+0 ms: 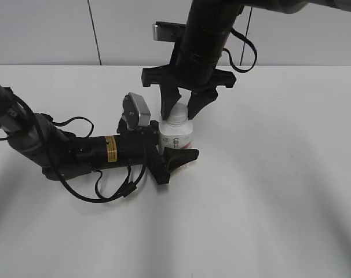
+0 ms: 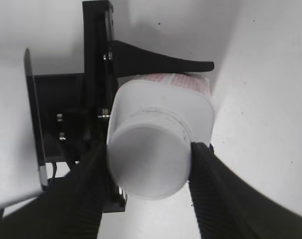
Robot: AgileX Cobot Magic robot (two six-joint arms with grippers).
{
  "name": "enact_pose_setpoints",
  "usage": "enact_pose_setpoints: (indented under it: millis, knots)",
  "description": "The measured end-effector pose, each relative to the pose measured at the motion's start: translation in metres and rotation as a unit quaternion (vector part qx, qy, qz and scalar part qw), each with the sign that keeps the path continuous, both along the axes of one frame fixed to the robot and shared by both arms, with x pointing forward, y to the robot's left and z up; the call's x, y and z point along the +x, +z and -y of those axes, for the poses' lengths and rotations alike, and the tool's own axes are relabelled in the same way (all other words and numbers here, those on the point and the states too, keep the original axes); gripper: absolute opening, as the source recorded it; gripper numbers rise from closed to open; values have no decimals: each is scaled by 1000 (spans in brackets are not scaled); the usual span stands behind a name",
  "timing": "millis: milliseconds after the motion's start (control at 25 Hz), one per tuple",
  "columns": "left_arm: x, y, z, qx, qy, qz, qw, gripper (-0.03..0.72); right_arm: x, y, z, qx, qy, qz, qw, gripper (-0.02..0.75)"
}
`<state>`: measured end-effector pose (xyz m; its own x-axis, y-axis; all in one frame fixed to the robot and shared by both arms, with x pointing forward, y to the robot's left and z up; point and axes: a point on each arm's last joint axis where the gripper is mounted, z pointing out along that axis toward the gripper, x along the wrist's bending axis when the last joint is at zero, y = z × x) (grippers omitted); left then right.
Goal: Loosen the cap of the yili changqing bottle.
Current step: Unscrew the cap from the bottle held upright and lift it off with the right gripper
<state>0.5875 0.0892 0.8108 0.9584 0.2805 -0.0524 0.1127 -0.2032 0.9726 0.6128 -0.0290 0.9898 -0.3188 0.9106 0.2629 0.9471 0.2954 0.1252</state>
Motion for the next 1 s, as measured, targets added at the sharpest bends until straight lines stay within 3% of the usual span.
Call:
enact_pose_setpoints:
  millis: [160, 360, 600, 800, 1000]
  knots:
    - [0, 0, 0, 0, 0, 0, 1000, 442, 0, 0, 0, -2, 53, 16, 998, 398]
    - [0, 0, 0, 0, 0, 0, 1000, 442, 0, 0, 0, -8, 172, 53, 984, 396]
    - [0, 0, 0, 0, 0, 0, 1000, 442, 0, 0, 0, -15, 307, 94, 947, 396]
    - [0, 0, 0, 0, 0, 0, 1000, 442, 1, 0, 1, -20, 407, 124, 905, 396]
    - [0, 0, 0, 0, 0, 0, 1000, 442, 1, 0, 1, -24, 474, 145, 868, 396]
